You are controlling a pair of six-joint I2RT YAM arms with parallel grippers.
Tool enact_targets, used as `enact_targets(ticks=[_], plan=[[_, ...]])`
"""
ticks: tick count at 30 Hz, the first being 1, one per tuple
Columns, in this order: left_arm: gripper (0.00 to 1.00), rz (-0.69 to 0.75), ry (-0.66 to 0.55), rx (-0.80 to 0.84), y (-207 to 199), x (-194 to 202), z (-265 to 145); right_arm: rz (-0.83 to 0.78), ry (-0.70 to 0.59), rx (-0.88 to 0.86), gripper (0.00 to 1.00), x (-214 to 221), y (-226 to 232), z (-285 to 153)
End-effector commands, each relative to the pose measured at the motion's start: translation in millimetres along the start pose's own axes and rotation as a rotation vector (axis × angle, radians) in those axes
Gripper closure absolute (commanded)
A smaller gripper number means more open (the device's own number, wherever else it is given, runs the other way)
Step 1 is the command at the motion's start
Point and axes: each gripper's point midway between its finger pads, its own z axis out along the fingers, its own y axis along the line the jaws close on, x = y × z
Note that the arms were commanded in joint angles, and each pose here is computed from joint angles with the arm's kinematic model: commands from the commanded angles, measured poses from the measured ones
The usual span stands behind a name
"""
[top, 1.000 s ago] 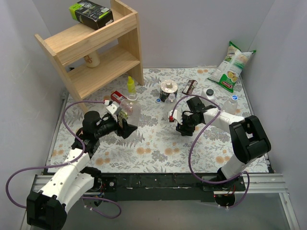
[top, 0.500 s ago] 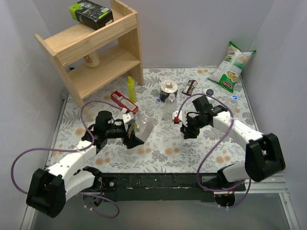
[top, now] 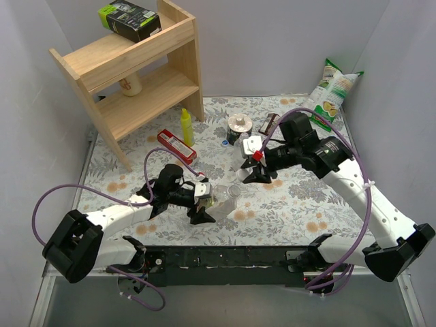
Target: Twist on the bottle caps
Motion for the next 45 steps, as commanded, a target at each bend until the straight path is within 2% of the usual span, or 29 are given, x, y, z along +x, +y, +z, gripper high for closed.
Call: enact_targets(ticks=[1, 9, 22, 28, 39, 45], plan=[[1.00, 0.117, -0.057, -0.008, 6.4, -22.9, 1.0, -0.011, -0.035, -0.109, 0.67, -18.7, 18.6, 14.6], [1.00, 0.144, -0.070, -0.026, 2.4, -26.1, -4.2, -0.036, 0.009, -0.190, 0.67, -1.9, 33.5, 24.7], [1.00, 0.138, -0.098, -0.053, 8.9, -35.3, -2.9, -0.084, 0.009, -0.229, 0.67, -5.0, 39.9, 35.2], [1.00, 0.145, -0.108, -0.049, 9.7, -39.0, -1.1, -0.110, 0.049, -0.251, 0.67, 0.0, 42.0, 39.3], [1.00, 0.126, -0.154, -0.132, 17.4, -47.3, -5.7, -0.077, 0.127, -0.298, 0.69, 21.4, 51.0, 39.6], [1.00, 0.179, -0.157, -0.178, 21.6, -43.0, -8.8, -0.046, 0.144, -0.274, 0.70, 26.6, 47.3, 42.5]])
